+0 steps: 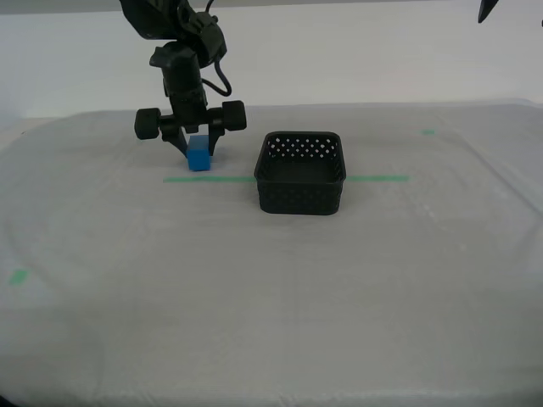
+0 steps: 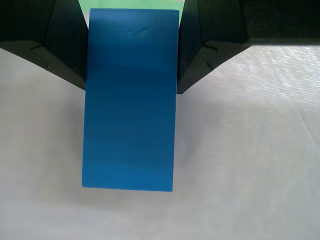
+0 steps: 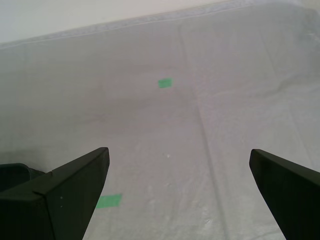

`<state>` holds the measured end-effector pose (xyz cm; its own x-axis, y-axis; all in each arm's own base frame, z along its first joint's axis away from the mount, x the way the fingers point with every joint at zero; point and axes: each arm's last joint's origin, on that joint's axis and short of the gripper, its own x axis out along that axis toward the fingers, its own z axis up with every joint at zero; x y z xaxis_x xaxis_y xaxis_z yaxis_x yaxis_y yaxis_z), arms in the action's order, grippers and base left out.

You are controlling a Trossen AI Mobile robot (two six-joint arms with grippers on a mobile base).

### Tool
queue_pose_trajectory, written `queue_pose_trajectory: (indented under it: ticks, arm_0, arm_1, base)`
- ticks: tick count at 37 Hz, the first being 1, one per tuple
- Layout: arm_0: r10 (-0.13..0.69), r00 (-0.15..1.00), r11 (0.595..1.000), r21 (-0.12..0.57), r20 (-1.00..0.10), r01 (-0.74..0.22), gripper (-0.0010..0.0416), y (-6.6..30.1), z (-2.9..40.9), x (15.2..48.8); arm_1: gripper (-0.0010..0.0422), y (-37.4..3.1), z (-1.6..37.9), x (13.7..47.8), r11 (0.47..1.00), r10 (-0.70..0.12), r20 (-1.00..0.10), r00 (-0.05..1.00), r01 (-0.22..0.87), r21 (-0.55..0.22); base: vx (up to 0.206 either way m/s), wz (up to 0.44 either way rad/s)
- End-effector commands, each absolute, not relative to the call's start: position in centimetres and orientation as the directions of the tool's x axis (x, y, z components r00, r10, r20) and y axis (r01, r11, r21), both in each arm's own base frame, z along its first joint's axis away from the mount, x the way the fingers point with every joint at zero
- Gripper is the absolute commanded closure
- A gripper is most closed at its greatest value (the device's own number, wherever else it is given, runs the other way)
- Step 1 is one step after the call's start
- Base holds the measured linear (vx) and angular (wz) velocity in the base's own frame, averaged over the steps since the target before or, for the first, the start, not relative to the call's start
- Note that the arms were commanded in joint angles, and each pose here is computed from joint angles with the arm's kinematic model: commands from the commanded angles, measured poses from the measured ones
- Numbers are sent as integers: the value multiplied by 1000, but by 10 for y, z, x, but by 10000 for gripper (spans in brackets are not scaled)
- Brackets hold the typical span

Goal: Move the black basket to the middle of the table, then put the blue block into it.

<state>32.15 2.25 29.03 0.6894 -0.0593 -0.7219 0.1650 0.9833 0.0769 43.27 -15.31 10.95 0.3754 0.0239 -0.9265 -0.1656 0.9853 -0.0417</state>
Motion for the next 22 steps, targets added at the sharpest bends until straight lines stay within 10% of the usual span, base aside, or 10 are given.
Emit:
queue_pose_trajectory:
  ticks: [1,22]
  arm_0:
    - [-62,691,983,76,-720,166,12,23,291,321]
    - [-62,691,983,75,-720,166,12,23,291,321]
  arm_1:
    - [413,-158,120,430,987,17,-921,388,-155,-47]
    - [412,-190,171,403,989,-17,-901,433,-126,-78]
  base:
    - [0,0]
    - [0,0]
